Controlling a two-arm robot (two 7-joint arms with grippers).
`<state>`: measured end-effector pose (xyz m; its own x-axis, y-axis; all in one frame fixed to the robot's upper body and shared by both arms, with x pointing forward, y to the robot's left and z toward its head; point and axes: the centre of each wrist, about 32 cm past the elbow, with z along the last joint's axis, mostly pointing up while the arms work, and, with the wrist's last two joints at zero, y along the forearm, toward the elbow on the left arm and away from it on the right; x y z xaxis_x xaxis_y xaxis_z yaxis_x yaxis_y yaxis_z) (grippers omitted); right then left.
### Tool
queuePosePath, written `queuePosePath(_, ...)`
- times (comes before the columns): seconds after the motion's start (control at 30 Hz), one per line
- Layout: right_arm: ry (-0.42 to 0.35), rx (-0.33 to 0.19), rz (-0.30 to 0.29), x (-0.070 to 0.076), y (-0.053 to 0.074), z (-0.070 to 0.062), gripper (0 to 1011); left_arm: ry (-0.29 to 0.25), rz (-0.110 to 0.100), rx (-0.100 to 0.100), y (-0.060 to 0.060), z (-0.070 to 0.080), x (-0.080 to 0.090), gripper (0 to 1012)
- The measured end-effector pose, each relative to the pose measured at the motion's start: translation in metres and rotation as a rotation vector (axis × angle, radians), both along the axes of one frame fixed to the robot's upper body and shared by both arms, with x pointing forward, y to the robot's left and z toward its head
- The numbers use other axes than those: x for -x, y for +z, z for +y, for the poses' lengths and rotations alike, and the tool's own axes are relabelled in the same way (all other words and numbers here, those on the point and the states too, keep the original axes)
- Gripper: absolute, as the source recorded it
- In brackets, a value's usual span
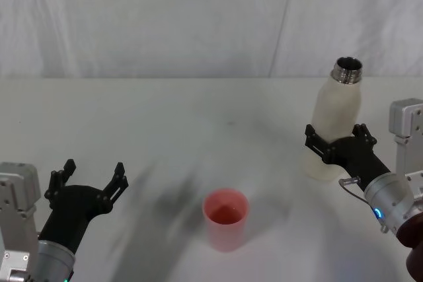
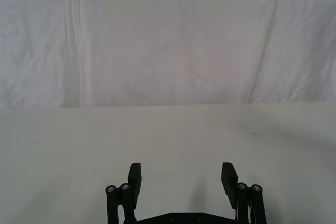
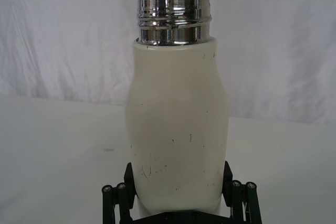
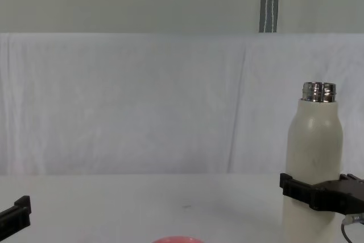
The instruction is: Grasp the thermos with one hand and pour water into the cup lid.
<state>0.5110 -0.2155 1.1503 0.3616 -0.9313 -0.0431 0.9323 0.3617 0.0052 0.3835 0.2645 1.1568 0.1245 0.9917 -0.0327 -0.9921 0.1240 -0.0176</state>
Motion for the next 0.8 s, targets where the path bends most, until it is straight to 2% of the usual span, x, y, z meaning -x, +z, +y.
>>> queuePosePath(0.33,-0.001,0.0,0.0,0.0,0.0,0.0,950,0.0,0.0,0.0,0.0,0.0,0.0,1001)
queuePosePath(0.5,0.008,0.011,-0.012,0.002,0.004,0.0,950,0.0,0.0,0.0,0.0,0.0,0.0,1001)
queuePosePath(0.8,0.028,0.07,-0.075,0.009,0.025,-0.004,950,0.0,0.0,0.0,0.0,0.0,0.0,1001)
